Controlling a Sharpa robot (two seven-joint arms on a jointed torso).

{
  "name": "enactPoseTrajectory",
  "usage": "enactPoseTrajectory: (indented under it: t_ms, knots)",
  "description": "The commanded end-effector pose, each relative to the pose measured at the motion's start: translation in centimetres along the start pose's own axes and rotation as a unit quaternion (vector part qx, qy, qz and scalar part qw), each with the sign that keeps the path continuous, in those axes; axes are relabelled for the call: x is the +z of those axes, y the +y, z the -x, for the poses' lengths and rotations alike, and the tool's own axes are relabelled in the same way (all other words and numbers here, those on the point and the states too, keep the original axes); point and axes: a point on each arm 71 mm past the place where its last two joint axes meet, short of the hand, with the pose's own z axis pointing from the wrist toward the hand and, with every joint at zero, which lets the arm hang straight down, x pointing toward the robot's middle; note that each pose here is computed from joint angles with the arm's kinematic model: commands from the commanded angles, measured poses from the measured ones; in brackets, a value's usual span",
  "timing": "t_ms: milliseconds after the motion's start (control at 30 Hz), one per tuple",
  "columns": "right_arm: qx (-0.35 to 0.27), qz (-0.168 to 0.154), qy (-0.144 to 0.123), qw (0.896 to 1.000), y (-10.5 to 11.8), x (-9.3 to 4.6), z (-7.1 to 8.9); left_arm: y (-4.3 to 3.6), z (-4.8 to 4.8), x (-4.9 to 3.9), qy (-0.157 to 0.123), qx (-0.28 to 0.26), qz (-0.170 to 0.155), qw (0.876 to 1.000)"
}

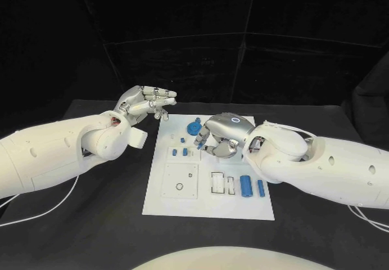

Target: Assemble the parts on the task board

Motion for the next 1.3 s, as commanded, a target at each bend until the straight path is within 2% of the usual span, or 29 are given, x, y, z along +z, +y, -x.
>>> enactPoseTrajectory:
  t_ms: [33, 233, 533, 1300]
  knots:
    - [-0.002, 0.011, 0.038, 0.999, 0.5, 0.5, -1.5, -0.21, -0.13, 0.16, 0.005, -0.004, -0.01, 1.0]
    - [0.001, 0.018, 0.07, 0.997, 1.2, 1.0, -4.1, -0.2, -0.22, 0.25, 0.006, -0.005, -0.01, 1.0]
    - [0.001, 0.025, 0.088, 0.996, 1.9, 1.4, -5.9, -0.19, -0.37, 0.32, 0.008, -0.006, -0.011, 1.0]
    - [-0.007, 0.037, 0.101, 0.994, 2.5, 1.5, -6.6, -0.12, -0.2, 0.33, 0.007, -0.005, -0.007, 1.0]
